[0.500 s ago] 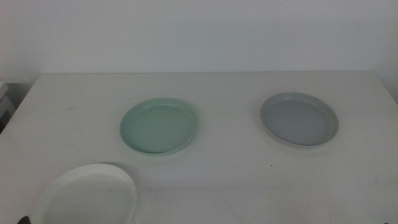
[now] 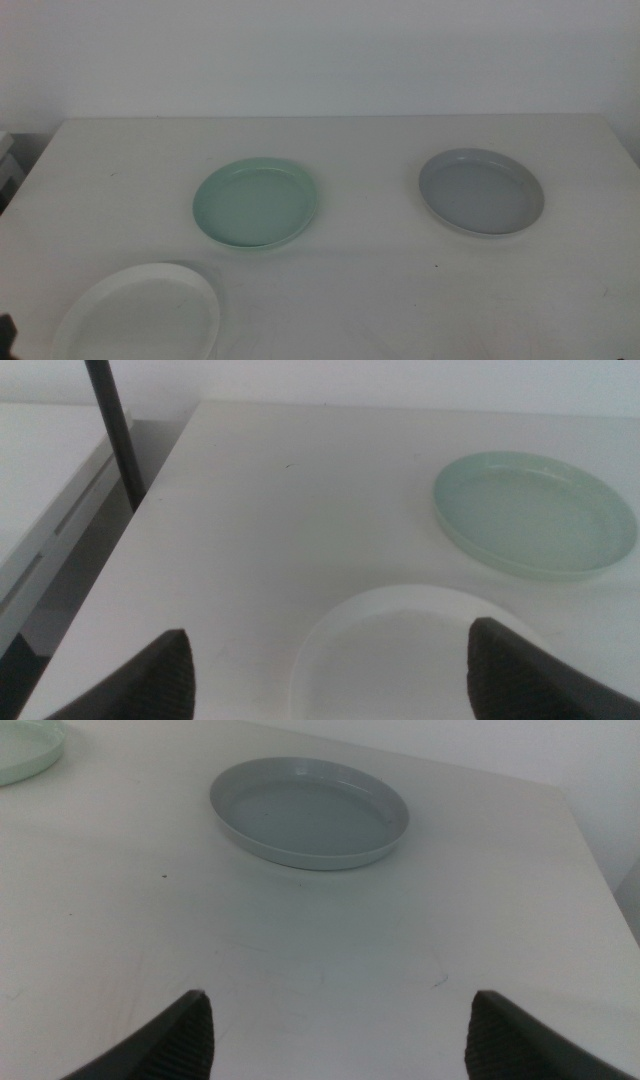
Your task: Stack the three bowls on top of each other.
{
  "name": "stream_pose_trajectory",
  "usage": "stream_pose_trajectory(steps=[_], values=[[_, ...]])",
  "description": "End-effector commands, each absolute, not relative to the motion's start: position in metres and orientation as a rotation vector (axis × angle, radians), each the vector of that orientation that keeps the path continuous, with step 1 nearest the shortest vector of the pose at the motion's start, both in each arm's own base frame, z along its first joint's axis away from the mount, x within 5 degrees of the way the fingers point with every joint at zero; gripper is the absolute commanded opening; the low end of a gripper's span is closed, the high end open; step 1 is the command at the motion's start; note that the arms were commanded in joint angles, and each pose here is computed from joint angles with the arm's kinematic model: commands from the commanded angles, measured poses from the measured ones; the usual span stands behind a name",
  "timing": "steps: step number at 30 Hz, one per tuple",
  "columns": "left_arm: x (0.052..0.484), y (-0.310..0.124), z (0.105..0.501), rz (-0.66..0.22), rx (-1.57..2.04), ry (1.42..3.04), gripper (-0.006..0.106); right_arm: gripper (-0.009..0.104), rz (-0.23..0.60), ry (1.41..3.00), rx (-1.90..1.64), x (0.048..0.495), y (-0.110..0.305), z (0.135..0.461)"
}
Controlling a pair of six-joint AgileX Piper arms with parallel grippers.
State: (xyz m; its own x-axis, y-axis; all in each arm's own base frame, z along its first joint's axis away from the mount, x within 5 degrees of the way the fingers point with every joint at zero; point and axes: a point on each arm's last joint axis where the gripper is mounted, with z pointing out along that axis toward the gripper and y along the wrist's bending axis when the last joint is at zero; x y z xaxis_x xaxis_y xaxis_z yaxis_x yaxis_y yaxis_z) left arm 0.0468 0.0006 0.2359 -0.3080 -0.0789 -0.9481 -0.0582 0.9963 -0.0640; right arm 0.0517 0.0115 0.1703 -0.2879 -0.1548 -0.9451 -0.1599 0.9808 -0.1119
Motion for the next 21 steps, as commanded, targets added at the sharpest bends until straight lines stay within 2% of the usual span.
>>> stream_pose_trajectory(steps=[1, 14, 21], values=[[0.051, 0.000, 0.265, -0.057, -0.116, 1.824, 0.105, 0.064, -0.033, 1.783, -0.210, 0.052, 0.009, 0.178], [0.097, 0.001, 0.352, -0.072, -0.120, 2.111, 0.105, 0.064, -0.033, 1.783, -0.210, 0.052, 0.009, 0.178], [0.132, 0.003, 0.351, -0.076, -0.130, 2.286, 0.105, 0.064, -0.033, 1.783, -0.211, 0.052, 0.009, 0.178]])
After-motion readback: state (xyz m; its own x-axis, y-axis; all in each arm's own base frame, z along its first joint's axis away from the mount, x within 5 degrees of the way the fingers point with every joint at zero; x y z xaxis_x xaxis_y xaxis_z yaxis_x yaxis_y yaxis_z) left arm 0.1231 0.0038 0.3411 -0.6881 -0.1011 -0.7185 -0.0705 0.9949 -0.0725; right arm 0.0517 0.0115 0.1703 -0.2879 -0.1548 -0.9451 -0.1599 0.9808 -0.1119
